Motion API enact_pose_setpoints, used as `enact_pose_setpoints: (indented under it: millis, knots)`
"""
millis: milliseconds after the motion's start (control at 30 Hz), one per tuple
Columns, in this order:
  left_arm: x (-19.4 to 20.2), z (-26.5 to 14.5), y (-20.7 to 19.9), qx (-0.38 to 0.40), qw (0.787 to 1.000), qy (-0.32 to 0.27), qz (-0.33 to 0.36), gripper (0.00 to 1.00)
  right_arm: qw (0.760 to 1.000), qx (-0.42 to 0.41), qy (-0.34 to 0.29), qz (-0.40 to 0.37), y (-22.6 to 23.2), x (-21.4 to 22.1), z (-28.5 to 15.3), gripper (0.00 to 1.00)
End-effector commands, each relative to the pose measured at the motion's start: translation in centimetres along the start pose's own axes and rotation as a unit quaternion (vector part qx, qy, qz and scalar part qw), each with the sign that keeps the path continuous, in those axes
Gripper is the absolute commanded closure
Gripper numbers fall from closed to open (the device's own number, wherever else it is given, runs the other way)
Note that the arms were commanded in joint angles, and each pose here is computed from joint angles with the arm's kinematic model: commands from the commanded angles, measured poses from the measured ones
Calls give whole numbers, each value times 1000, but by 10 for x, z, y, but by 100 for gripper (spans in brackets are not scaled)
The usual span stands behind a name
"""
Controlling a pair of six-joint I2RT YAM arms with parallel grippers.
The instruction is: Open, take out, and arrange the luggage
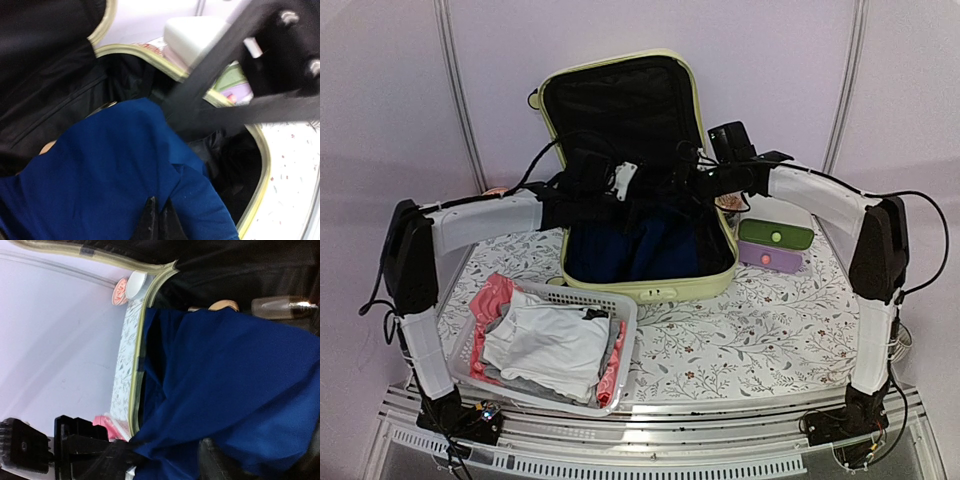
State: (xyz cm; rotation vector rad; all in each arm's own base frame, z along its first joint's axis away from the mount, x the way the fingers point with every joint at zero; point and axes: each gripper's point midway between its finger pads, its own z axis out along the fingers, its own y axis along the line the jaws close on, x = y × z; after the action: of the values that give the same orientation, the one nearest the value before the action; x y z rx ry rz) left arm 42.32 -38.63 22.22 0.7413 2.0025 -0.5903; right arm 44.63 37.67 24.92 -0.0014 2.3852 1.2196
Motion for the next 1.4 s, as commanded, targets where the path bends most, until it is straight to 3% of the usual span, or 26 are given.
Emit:
enact_pose_setpoints:
  millis: [0, 133, 400, 600, 867, 1167, 1267, 1367]
  knots:
    - [-22, -39, 24, -14, 999, -44, -20, 100, 994, 92, -44, -36, -22, -8, -24, 30]
    - [-24, -59, 32, -20, 997, -65, -24, 100, 990, 135, -31, -33, -50, 3, -18, 0]
    - [-11, -65, 39, -23, 998, -57, -31, 100, 989, 146, 1, -10, -86, 21, 14, 1]
    - [-7, -65, 38, -17, 998, -55, -36, 100, 981, 189, -16, -40, -108, 21, 8, 16]
    - [-10, -64, 35, -7, 997, -62, -38, 100, 953, 299, 38, -28, -168, 54, 7, 19]
    - [-17, -71, 42, -19, 997, -69, -35, 100, 952, 296, 73, -12, -194, 73, 39, 31]
    - [-17, -71, 40, -16, 997, -68, -38, 100, 950, 298, 95, -3, -206, 83, 52, 40]
    - [-13, -67, 38, -5, 997, -63, -44, 100, 960, 259, 104, 1, -191, 85, 57, 68]
